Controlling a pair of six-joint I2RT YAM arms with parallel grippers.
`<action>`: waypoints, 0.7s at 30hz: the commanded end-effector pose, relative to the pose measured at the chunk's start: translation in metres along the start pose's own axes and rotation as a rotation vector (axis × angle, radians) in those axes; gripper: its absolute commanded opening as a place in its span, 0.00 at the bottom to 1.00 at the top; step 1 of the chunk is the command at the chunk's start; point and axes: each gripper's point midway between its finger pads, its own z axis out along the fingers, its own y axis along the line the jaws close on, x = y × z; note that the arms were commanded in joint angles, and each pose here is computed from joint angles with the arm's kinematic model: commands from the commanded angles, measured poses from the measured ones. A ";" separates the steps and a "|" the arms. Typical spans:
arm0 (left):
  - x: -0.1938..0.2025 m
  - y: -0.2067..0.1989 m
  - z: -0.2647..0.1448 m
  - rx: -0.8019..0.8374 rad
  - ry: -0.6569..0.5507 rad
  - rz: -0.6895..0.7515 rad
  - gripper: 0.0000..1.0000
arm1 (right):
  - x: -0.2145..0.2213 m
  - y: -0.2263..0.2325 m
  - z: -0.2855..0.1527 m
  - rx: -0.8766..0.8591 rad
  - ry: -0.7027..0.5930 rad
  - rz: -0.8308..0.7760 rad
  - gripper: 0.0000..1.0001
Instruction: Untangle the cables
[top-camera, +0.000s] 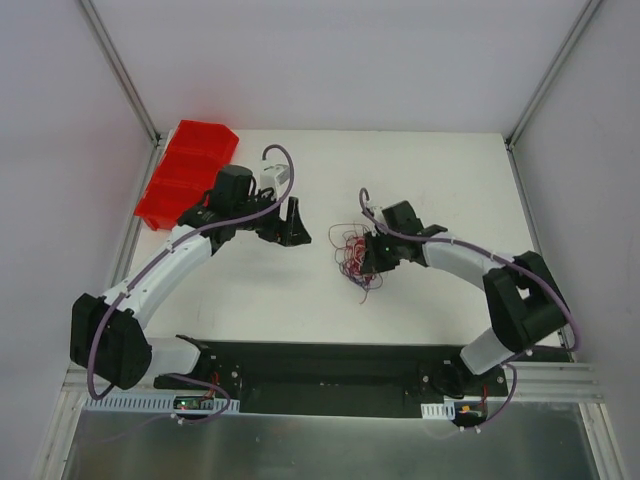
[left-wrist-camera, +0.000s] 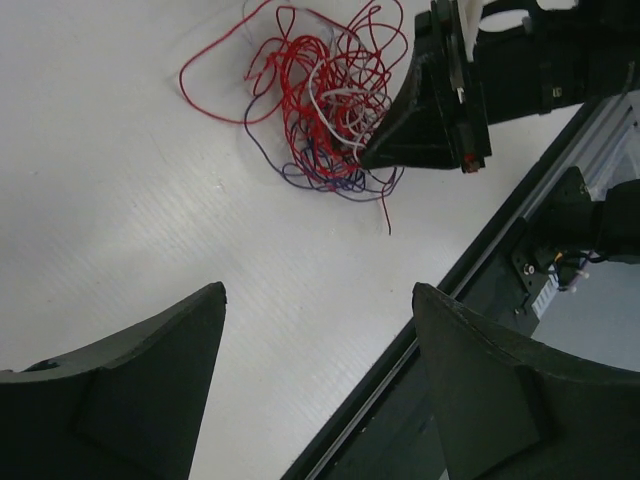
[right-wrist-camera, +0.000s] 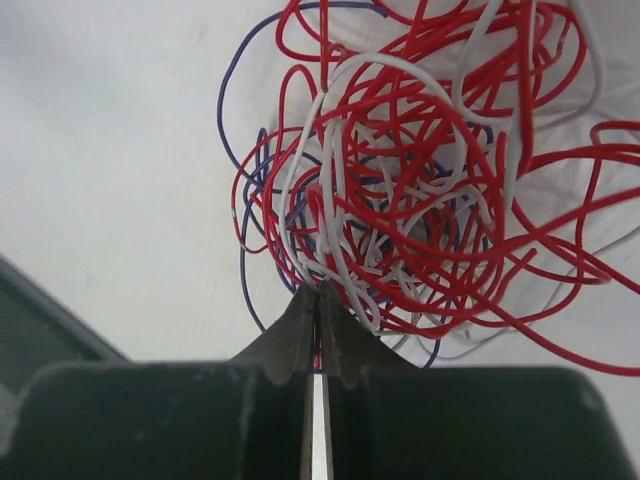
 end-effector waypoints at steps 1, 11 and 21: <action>-0.003 -0.020 0.004 0.110 0.041 -0.026 0.70 | 0.015 0.047 -0.031 -0.238 -0.074 -0.135 0.01; 0.020 -0.018 0.045 0.146 0.156 -0.079 0.68 | 0.011 0.011 -0.056 -0.008 -0.198 -0.045 0.64; 0.007 0.047 0.116 -0.114 0.137 0.008 0.59 | 0.007 0.021 -0.041 -0.052 -0.173 -0.021 0.68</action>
